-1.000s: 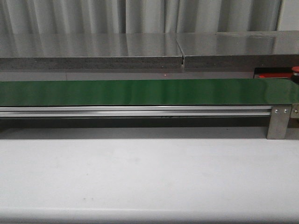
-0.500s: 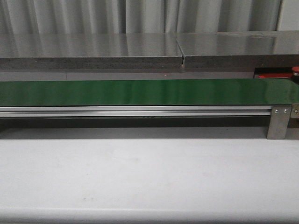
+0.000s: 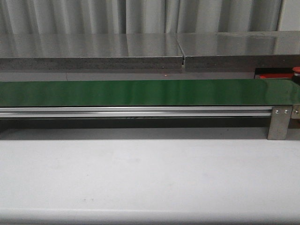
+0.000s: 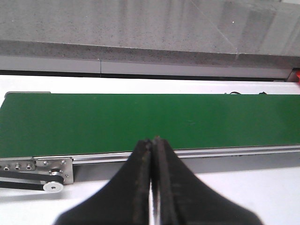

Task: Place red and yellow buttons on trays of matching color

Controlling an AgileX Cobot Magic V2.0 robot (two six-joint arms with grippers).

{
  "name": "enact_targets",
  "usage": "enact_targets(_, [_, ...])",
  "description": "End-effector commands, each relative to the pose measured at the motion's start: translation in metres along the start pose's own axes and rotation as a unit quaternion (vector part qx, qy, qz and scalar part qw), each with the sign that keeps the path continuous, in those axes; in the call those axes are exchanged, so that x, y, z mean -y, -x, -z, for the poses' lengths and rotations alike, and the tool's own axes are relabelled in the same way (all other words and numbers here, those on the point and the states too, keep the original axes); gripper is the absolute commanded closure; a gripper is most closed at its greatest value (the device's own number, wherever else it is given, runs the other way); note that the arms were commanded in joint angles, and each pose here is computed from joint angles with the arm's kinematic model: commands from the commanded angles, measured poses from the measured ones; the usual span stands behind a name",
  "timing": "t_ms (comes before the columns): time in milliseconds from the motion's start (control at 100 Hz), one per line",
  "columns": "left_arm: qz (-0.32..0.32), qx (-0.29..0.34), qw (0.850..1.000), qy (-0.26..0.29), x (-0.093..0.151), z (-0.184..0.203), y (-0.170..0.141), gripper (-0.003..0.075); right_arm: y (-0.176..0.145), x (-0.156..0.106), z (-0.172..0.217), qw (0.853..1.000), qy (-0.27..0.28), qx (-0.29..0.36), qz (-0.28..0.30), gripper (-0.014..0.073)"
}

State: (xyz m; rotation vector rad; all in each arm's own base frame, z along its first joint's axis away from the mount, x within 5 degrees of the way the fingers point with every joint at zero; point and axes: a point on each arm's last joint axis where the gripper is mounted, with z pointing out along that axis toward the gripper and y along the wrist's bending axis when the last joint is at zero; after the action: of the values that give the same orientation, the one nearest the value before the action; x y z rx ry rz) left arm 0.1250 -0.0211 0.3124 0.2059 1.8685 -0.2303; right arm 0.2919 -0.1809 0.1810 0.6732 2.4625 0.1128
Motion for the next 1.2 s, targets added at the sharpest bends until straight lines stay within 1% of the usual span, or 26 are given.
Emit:
enact_targets(0, [0.010, 0.032, 0.999, 0.008, -0.001, 0.003, 0.012, 0.0739, 0.011, -0.002, 0.014, 1.000, 0.001, 0.029, 0.002, 0.0174])
enact_targets(50, [0.010, 0.032, 0.999, 0.008, -0.001, 0.003, 0.012, 0.0739, 0.011, -0.003, 0.015, 1.000, 0.004, 0.027, 0.002, 0.0088])
enact_targets(80, [0.010, 0.032, 0.999, 0.008, -0.001, 0.003, 0.012, 0.0739, 0.011, -0.003, 0.016, 1.000, 0.005, 0.026, 0.002, 0.0053])
enact_targets(150, [0.010, 0.032, 0.999, 0.008, -0.001, 0.003, 0.012, 0.0739, 0.012, -0.005, 0.020, 1.000, 0.007, 0.029, 0.004, 0.0002])
enact_targets(280, [0.010, 0.032, 0.999, 0.008, -0.001, 0.003, 0.012, 0.0739, 0.019, -0.010, 0.038, 0.998, 0.007, 0.057, 0.012, -0.0002])
enact_targets(390, [0.010, 0.032, 0.999, 0.008, -0.001, 0.003, 0.012, 0.0739, 0.025, -0.023, 0.062, 0.995, 0.011, 0.096, 0.025, -0.0002])
enact_targets(510, [0.010, 0.032, 0.999, 0.008, -0.001, 0.003, 0.012, 0.0739, 0.029, -0.052, 0.091, 0.986, 0.023, 0.148, 0.074, -0.0002])
enact_targets(680, [0.010, 0.032, 0.999, 0.008, -0.001, 0.003, 0.012, 0.0739, 0.023, -0.100, 0.133, 0.966, 0.065, 0.206, 0.145, -0.0001])
enact_targets(760, [0.010, 0.032, 0.999, 0.008, -0.001, 0.003, 0.012, 0.0739, 0.014, -0.122, 0.157, 0.952, 0.090, 0.232, 0.177, -0.0001])
enact_targets(900, [0.010, 0.032, 0.999, 0.008, -0.001, 0.003, 0.012, 0.0739, -0.011, -0.145, 0.192, 0.928, 0.125, 0.268, 0.225, -0.0001])
enact_targets(970, [0.010, 0.032, 0.999, 0.008, -0.001, 0.003, 0.012, 0.0739, -0.028, -0.150, 0.205, 0.920, 0.140, 0.279, 0.237, -0.0001])
enact_targets(1090, [0.010, 0.032, 0.999, 0.008, -0.001, 0.003, 0.012, 0.0739, -0.059, -0.147, 0.221, 0.910, 0.156, 0.293, 0.250, 0.0008])
enact_targets(1140, [0.010, 0.032, 0.999, 0.008, -0.001, 0.003, 0.012, 0.0739, -0.071, -0.145, 0.226, 0.905, 0.162, 0.300, 0.253, 0.0035])
enact_targets(1190, [0.010, 0.032, 0.999, 0.008, -0.001, 0.003, 0.012, 0.0739, -0.083, -0.142, 0.231, 0.901, 0.167, 0.306, 0.257, 0.0091])
